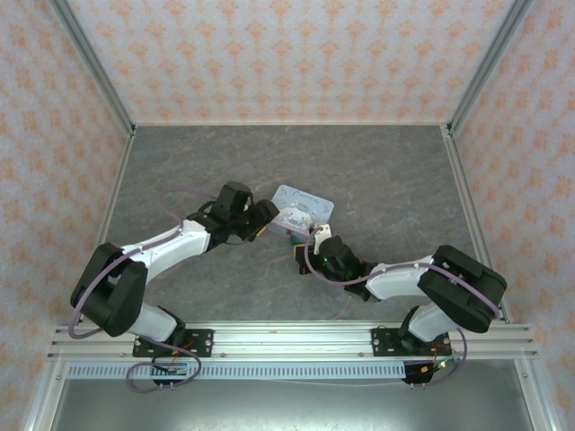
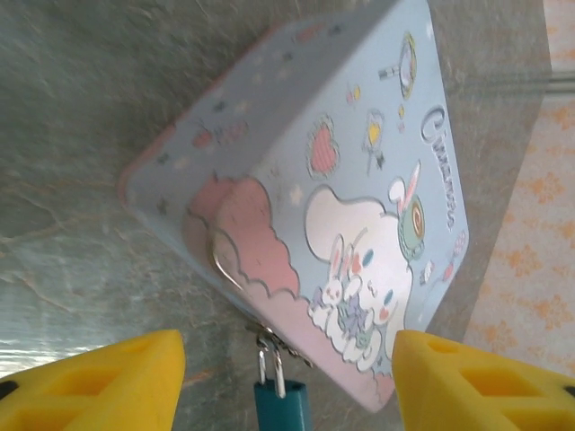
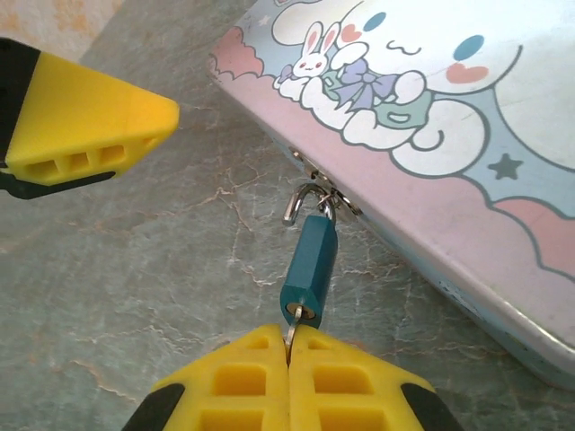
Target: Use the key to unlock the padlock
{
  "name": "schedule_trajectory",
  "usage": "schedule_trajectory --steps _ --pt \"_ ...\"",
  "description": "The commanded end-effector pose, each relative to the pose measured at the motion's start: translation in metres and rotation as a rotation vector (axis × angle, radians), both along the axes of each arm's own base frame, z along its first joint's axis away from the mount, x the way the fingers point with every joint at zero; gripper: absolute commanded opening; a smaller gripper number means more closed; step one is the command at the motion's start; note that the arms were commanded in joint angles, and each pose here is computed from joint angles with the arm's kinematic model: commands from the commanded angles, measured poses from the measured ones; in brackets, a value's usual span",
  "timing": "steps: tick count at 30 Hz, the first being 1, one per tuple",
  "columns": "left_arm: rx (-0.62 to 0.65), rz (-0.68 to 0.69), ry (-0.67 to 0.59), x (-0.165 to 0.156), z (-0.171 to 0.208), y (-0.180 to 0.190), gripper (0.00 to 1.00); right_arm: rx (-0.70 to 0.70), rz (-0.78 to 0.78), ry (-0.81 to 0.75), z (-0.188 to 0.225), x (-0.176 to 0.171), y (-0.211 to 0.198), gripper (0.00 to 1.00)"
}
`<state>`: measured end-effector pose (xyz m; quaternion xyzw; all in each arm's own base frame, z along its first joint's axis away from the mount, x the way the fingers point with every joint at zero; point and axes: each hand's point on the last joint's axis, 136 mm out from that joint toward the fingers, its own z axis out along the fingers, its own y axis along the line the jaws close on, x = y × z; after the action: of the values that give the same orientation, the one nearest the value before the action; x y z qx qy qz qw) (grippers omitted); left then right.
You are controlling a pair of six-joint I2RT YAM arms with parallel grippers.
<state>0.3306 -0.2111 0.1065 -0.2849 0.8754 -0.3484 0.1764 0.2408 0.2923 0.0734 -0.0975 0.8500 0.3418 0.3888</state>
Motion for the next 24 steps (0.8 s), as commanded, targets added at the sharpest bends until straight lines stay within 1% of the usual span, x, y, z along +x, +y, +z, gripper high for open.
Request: schedule_trajectory --steps 1,5,7,12,16,19,24 --pt "0.079 0.009 -0.018 0.007 0.002 0.019 0.66 0.121 -0.060 0.107 -0.005 -0.002 -0.003 0.00" --pt "0.100 -0.004 -0.046 0.023 0.007 0.025 0.73 0.191 -0.099 0.183 -0.012 0.002 -0.010 0.00" --pt "0.113 -0.031 -0.052 0.032 0.007 0.023 0.75 0.217 -0.113 0.222 -0.017 0.005 -0.012 0.00" --pt "0.118 -0.096 -0.040 0.047 -0.003 0.010 0.75 0.251 -0.153 0.296 -0.031 0.010 -0.017 0.00" --pt "0.183 -0.128 -0.006 0.054 -0.020 0.011 0.75 0.259 -0.176 0.332 -0.038 0.014 -0.021 0.00" --pt "0.200 -0.160 0.018 0.058 -0.031 0.007 0.75 0.276 -0.183 0.346 -0.040 0.017 -0.023 0.00" --pt "0.196 -0.183 0.038 0.064 -0.042 0.001 0.75 0.264 -0.190 0.352 -0.042 0.019 -0.029 0.04"
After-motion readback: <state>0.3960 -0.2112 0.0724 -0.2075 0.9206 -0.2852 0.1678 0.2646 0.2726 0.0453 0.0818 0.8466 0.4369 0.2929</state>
